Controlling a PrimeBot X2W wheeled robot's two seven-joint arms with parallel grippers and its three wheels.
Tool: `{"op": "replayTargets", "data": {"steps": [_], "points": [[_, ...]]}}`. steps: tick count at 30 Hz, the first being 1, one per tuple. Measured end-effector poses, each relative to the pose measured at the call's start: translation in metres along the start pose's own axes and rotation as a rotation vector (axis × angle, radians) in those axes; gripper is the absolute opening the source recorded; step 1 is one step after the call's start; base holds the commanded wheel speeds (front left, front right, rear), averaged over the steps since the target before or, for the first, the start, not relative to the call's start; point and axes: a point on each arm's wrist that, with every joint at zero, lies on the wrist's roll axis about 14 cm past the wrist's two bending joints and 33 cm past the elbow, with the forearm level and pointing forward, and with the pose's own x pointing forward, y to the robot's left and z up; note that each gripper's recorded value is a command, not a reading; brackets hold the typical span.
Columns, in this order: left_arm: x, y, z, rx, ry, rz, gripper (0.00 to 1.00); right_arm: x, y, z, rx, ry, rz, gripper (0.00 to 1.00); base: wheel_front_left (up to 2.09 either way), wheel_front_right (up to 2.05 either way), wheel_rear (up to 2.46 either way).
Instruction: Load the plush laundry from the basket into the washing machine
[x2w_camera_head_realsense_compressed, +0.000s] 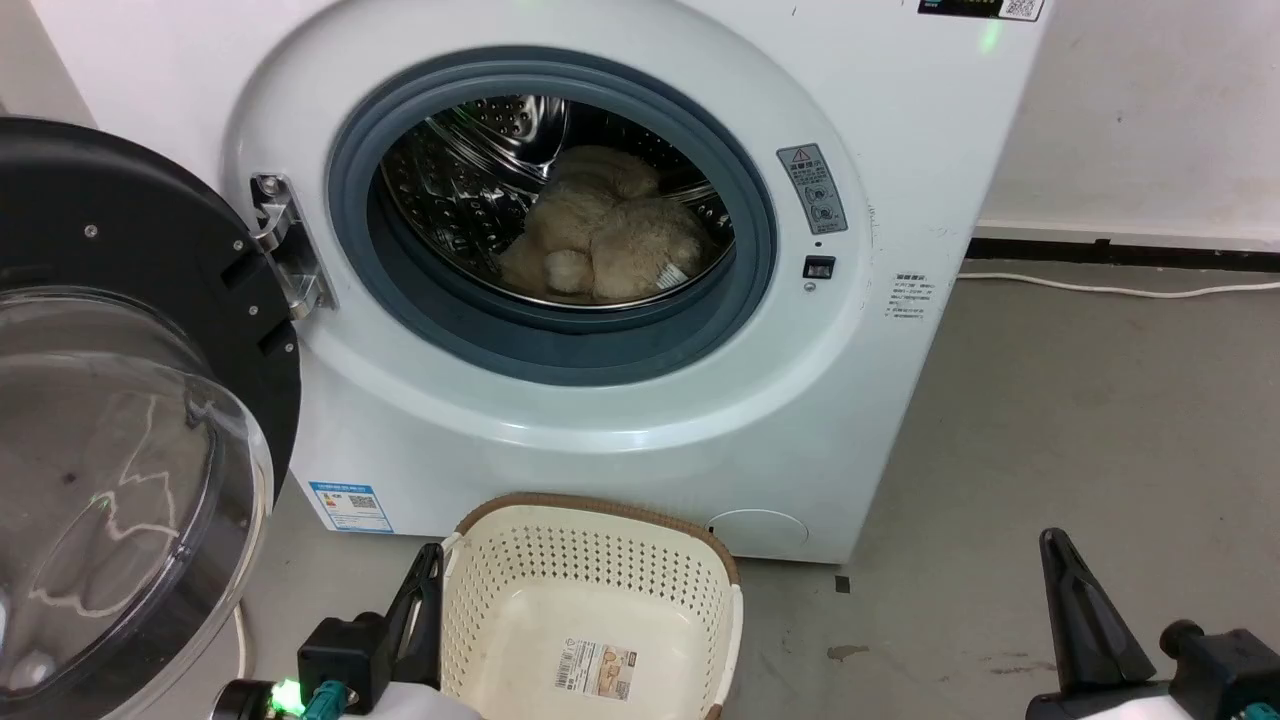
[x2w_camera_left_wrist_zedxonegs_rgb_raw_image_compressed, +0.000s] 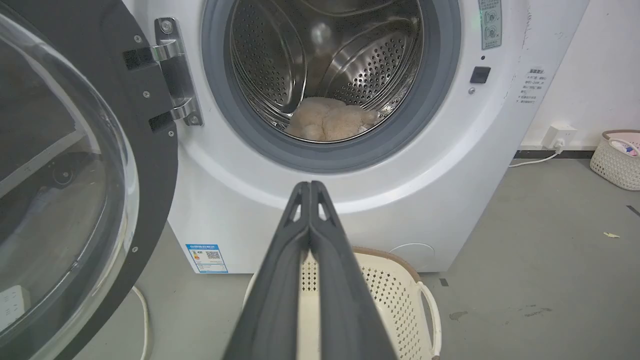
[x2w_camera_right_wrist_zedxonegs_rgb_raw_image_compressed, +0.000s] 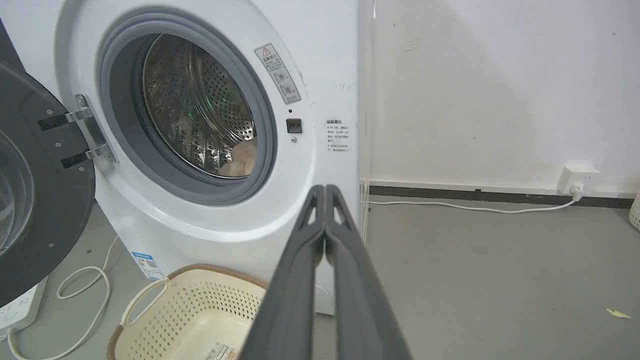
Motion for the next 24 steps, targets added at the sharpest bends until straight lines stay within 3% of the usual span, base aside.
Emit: {"op": "replayTargets", "data": {"steps": [24], "points": [[0.0033, 0.0057, 0.0041, 0.017, 0.014, 0.019, 0.00, 0.0070, 0.0029, -0.0063, -0.036, 0.048, 0.013, 0.00, 0.00, 0.00, 0.00]]}}
